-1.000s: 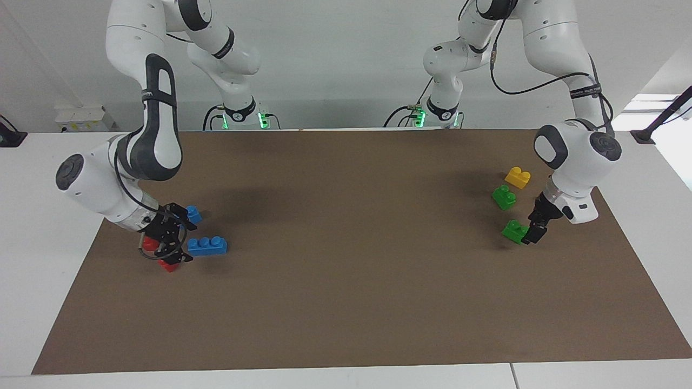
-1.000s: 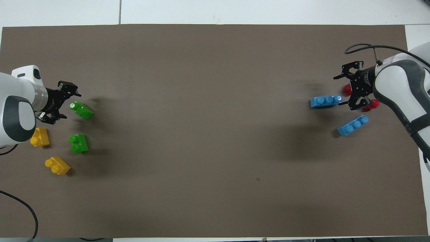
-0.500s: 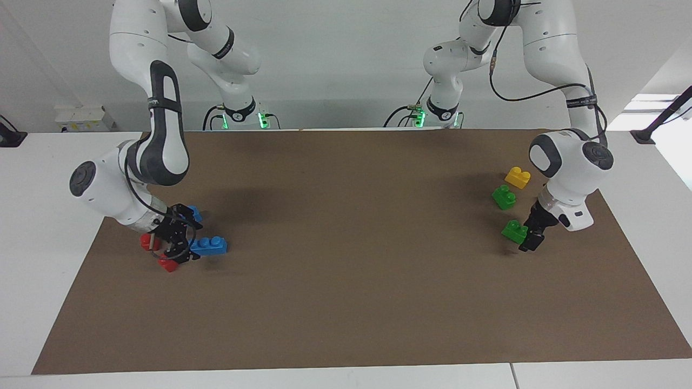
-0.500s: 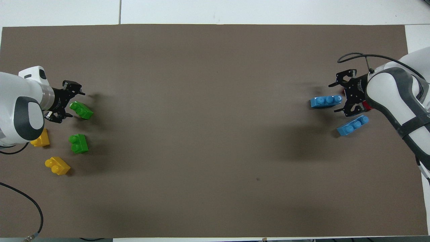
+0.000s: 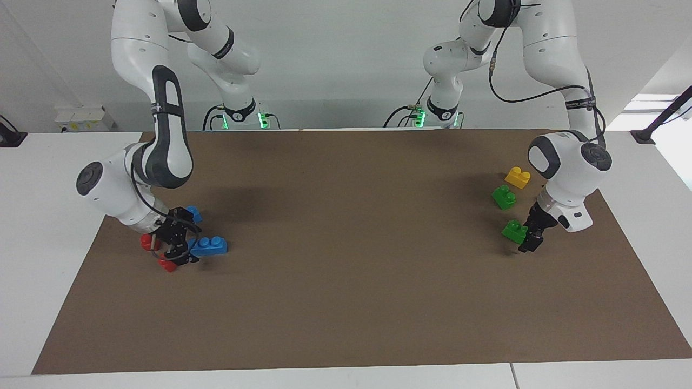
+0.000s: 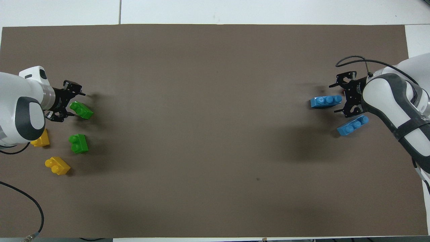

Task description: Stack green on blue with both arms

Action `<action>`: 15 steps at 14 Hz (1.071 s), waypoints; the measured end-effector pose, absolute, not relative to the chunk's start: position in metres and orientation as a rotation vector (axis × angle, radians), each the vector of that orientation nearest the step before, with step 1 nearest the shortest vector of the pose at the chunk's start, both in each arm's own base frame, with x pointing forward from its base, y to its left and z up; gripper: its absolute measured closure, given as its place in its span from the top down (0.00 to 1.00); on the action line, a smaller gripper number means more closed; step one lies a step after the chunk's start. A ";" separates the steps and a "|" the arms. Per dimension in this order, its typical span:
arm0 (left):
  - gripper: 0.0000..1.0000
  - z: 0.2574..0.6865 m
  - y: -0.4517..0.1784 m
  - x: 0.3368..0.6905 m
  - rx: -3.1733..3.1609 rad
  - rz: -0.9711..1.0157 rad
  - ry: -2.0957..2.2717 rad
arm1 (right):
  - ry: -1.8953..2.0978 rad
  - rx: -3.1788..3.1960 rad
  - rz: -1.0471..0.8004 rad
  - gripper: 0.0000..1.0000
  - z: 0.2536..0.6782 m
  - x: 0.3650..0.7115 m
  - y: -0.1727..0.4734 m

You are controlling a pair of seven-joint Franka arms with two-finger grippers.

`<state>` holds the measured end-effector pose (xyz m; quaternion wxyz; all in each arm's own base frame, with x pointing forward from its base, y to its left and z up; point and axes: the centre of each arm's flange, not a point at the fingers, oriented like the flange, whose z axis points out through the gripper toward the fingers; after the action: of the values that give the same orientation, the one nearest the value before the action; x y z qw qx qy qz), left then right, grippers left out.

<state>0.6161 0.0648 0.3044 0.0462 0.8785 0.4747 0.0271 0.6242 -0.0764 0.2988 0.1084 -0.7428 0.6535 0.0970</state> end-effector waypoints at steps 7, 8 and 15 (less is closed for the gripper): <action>0.35 0.305 0.069 0.617 2.667 0.095 1.472 | 1.936 -2.167 0.256 0.81 0.294 0.622 -0.086; 0.35 0.305 0.069 0.617 2.667 0.095 1.472 | 1.934 -2.167 0.252 0.68 0.294 0.622 -0.086; 0.35 0.318 0.068 0.621 2.674 0.069 1.472 | 1.820 -2.251 0.232 0.35 0.295 0.622 -0.086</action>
<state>0.6214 0.0683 0.3178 0.0443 0.8749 0.4817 0.0227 0.6224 -0.0860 0.2948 0.1185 -0.7697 0.6222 0.0792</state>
